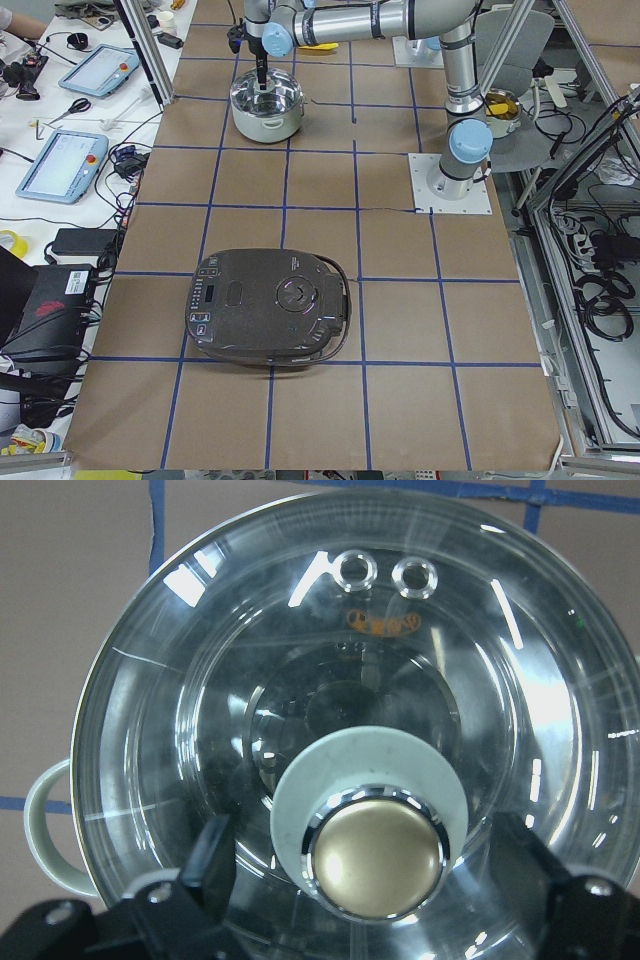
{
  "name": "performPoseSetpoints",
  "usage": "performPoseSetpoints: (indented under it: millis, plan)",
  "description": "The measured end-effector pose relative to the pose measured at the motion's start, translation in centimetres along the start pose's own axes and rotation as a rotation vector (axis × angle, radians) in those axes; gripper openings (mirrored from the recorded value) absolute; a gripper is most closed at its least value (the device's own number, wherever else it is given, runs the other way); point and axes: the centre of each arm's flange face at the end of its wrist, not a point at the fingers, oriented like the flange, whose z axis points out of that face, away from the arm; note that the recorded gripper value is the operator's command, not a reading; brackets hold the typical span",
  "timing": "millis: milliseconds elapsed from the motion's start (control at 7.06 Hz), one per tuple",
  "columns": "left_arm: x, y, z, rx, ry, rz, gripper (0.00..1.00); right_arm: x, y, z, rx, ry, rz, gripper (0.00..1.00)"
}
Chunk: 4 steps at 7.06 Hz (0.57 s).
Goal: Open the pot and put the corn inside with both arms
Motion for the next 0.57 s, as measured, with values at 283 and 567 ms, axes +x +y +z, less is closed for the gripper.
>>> performPoseSetpoints:
  millis: [283, 567]
  plan:
    - [-0.07, 0.45, 0.18, -0.007, -0.002, 0.002, 0.73, 0.05, 0.07, -0.02, 0.000, 0.003, 0.000, 1.00]
    - [-0.15, 0.70, 0.43, -0.012, -0.003, 0.003, 0.62, 0.04, 0.31, -0.29, 0.005, 0.001, 0.000, 1.00]
